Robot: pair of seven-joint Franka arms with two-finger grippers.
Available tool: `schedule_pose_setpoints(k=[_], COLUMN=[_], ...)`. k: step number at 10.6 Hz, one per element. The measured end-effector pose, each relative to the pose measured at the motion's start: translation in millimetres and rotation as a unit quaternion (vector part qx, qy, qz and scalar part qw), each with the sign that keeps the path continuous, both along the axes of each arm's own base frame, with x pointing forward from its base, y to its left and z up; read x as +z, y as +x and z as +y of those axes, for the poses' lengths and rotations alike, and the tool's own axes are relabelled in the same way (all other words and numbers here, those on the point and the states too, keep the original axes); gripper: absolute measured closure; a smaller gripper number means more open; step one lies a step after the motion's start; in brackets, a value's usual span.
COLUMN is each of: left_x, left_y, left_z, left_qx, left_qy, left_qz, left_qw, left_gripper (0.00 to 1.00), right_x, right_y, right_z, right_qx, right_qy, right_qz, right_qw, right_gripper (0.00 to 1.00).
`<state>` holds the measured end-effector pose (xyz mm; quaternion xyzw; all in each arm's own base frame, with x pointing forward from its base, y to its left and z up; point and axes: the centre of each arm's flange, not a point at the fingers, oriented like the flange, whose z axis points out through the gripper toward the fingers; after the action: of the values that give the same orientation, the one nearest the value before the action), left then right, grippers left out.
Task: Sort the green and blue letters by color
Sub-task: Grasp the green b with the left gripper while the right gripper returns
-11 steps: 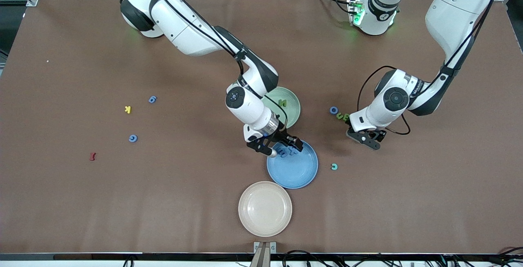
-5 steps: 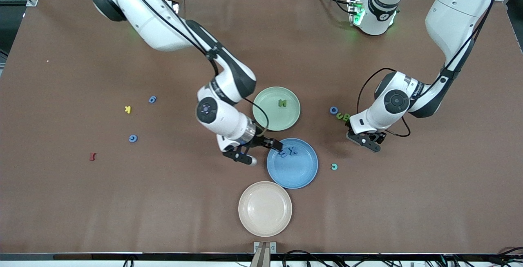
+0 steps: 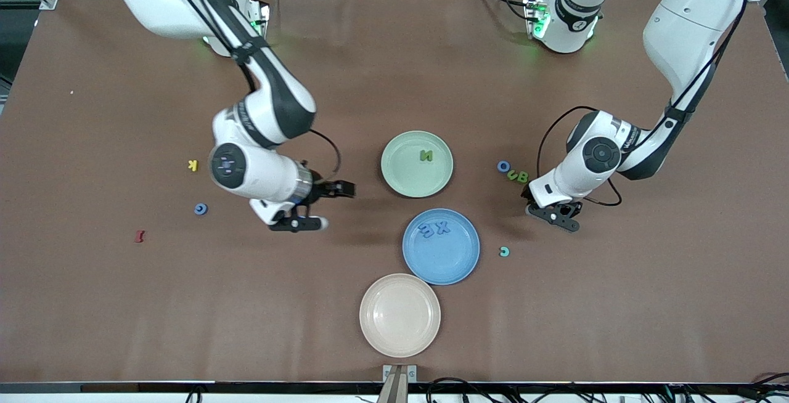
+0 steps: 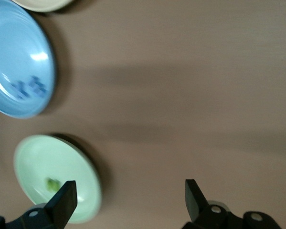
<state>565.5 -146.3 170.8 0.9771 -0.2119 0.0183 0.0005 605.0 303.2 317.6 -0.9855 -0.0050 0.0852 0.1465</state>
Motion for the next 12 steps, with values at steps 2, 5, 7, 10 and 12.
schedule_pose_setpoints(k=[2, 5, 7, 10, 12], left_x=[2.9, 3.8, 3.9, 13.6, 27.7], left_y=[0.6, -2.2, -5.2, 0.8, 3.9], left_z=[-5.7, -17.7, -28.1, -29.5, -34.6], left_qx=[0.017, 0.036, 0.050, 0.080, 0.095], left_qy=[-0.002, -0.003, -0.004, -0.010, -0.014], left_qz=[-0.003, -0.004, -0.004, -0.016, -0.028], left_qw=[1.000, 0.999, 0.999, 0.997, 0.995], left_gripper=[0.56, 0.67, 0.67, 0.71, 0.73], right_x=[18.8, 28.3, 30.0, 9.5, -35.9], right_y=[-2.2, -10.9, -17.1, -10.6, -14.0], right_z=[-82.7, -187.8, -233.2, -289.8, -317.1], right_qx=[0.062, 0.149, 0.173, 0.171, 0.204], right_qy=[-0.015, -0.065, -0.086, -0.110, -0.112], right_qz=[-0.003, -0.017, -0.022, -0.084, -0.091], right_qw=[0.998, 0.987, 0.981, 0.976, 0.968], right_gripper=[0.00, 0.00, 0.00, 0.00, 0.00])
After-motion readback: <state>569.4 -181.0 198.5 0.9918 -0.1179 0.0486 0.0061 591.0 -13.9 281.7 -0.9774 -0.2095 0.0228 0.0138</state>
